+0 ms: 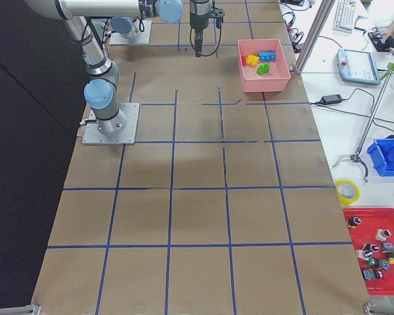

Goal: Put all blocks into box

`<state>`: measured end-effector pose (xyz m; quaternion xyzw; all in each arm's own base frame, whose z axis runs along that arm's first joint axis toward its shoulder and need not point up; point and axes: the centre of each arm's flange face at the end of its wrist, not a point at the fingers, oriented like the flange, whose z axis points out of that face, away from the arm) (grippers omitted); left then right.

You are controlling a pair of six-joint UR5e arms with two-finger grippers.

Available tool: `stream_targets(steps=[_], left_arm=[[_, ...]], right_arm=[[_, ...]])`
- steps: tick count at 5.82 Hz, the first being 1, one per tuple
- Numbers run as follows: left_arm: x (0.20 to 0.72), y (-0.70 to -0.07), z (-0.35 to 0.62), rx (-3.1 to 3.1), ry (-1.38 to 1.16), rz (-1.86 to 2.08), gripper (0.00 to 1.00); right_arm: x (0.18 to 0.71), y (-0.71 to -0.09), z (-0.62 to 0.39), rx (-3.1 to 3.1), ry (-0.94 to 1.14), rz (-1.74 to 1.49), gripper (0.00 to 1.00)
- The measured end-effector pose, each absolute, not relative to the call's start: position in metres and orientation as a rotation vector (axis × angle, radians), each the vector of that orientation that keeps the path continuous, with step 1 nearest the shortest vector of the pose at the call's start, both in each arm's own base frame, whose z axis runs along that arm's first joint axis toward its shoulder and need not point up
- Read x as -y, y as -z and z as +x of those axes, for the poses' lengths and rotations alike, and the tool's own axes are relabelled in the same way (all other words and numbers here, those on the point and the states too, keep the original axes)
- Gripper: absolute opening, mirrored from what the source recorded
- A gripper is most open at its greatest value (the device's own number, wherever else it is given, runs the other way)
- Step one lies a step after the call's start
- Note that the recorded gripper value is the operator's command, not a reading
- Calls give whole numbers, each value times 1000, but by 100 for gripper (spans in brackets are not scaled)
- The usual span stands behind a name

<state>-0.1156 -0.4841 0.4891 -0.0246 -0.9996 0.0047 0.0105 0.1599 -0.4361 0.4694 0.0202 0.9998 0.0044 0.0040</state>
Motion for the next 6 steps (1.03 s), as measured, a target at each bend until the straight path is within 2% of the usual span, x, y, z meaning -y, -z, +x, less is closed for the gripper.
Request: stream_targets(steps=[6], left_arm=[[480, -504, -116, 3119, -74, -35, 100]], right_arm=[[439, -466, 160, -3131, -24, 64, 100]])
